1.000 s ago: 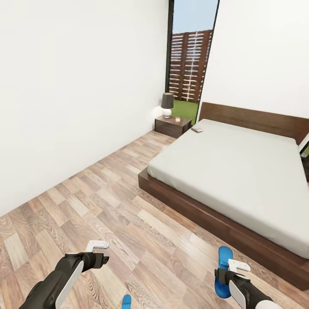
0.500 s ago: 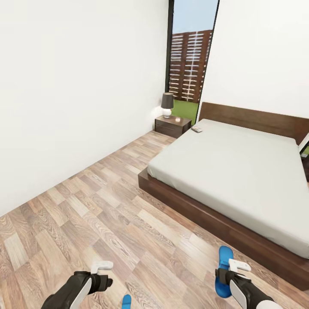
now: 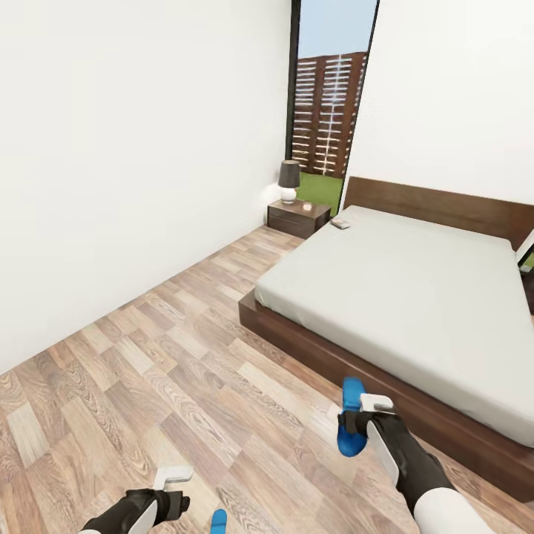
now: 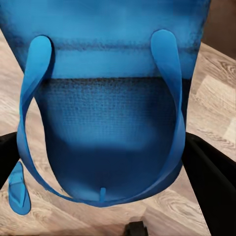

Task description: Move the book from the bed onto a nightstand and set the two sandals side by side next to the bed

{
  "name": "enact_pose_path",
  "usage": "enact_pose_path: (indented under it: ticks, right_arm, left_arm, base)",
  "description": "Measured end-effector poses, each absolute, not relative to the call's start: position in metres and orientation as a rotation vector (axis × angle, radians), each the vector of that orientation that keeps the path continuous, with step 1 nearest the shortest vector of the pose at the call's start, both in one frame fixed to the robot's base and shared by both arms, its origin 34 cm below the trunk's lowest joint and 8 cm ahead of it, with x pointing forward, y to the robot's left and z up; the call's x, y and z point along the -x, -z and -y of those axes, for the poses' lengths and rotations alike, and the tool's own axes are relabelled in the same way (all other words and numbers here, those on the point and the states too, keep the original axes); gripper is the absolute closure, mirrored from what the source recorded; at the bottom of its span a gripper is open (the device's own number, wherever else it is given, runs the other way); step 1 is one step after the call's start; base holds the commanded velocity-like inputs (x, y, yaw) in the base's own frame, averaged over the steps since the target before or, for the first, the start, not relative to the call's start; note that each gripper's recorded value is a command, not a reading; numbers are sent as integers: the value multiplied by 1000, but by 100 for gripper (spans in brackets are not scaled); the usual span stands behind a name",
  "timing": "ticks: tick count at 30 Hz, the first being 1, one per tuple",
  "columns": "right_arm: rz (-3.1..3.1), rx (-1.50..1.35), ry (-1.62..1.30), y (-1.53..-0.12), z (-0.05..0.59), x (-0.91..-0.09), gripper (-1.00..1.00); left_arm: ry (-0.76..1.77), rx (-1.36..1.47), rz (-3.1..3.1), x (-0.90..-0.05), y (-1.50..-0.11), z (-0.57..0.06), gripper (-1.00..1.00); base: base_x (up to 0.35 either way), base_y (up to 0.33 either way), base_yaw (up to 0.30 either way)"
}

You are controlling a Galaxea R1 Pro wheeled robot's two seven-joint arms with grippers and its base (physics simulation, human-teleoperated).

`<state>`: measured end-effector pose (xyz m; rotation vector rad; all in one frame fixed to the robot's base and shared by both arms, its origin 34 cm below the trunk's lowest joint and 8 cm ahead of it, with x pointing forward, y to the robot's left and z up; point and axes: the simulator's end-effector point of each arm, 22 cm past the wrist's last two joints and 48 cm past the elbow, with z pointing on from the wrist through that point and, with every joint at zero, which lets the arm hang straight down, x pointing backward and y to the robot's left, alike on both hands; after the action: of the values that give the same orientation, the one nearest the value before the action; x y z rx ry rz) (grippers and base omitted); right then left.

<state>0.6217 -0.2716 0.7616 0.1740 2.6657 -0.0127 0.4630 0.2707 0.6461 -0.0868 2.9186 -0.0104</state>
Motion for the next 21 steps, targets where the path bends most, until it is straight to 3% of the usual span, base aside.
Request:
enact_pose_path:
  ticks: [6, 21]
  right_arm:
    - [-2671, -148, -3, -777, 236, -631, 100]
    - [-2685, -150, 80, -783, 220, -630, 100]
  left_arm:
    - [10, 97, -2916, -463, -646, -271, -100]
    - [-78, 101, -2918, -459, -644, -276, -100]
  base:
    - [0, 0, 0]
    - [0, 0, 0]
